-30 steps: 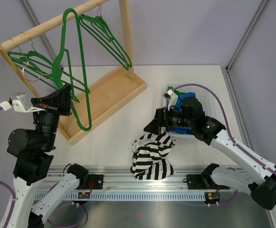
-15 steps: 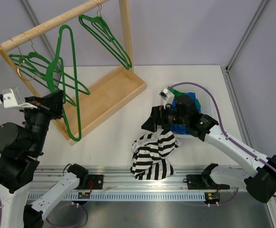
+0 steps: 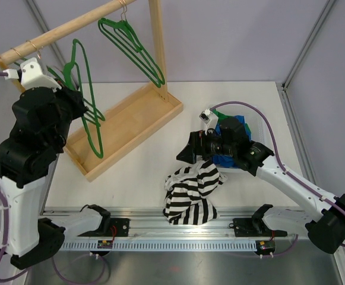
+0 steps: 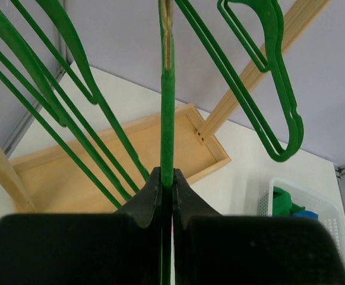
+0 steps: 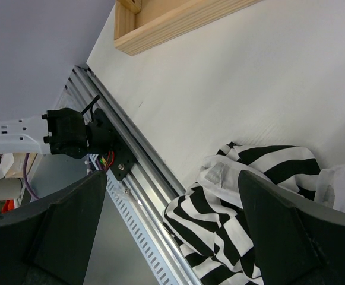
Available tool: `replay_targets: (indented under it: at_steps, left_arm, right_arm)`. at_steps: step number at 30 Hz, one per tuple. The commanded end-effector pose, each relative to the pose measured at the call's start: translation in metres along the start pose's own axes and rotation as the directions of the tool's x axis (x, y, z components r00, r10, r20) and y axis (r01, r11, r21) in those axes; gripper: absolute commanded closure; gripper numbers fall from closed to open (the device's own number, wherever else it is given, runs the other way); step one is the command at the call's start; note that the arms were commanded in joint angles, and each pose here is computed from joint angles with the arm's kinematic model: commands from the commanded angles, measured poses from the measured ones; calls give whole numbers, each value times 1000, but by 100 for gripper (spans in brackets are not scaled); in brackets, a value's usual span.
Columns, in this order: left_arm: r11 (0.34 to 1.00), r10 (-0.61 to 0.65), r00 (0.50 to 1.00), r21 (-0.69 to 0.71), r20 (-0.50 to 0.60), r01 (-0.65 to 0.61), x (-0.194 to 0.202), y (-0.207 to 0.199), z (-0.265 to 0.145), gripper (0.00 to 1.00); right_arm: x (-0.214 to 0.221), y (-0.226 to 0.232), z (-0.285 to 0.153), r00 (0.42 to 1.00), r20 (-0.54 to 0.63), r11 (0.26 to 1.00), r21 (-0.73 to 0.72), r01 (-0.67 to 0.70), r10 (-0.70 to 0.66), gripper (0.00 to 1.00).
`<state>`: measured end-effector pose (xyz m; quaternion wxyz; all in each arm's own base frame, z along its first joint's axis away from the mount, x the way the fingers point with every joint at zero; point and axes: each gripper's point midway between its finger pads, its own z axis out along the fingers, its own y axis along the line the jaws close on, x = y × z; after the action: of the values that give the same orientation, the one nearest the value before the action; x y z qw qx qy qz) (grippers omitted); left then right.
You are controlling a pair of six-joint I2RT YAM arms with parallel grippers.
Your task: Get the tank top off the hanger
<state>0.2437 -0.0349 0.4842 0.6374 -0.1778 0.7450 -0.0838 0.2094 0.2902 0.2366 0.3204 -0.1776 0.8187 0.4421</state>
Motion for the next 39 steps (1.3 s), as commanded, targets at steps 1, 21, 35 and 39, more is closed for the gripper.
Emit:
replay_targets:
  at_steps: [1,21,35,39]
  left_arm:
    - [993,5,997,-115,82,5,-29,8,8,100]
    - [895,104,984,-445,147,-28,-64,48,98,100]
    - [917,49,998,-399,42,-28,-24,57,129,100]
    - [927,35,999,-375,36,-19,-19,55,122,91]
  right_arm:
    - [-25,17,-7,997,73,999,-31,42,-39,1]
    - [-7,1,-1,1000,10,1000,22,16,-16,0]
    - [-5,-4,12,1000,-9,1000,16,-23,24,1]
    - [1,-10,16,999,-43,1000,27,0,2,1]
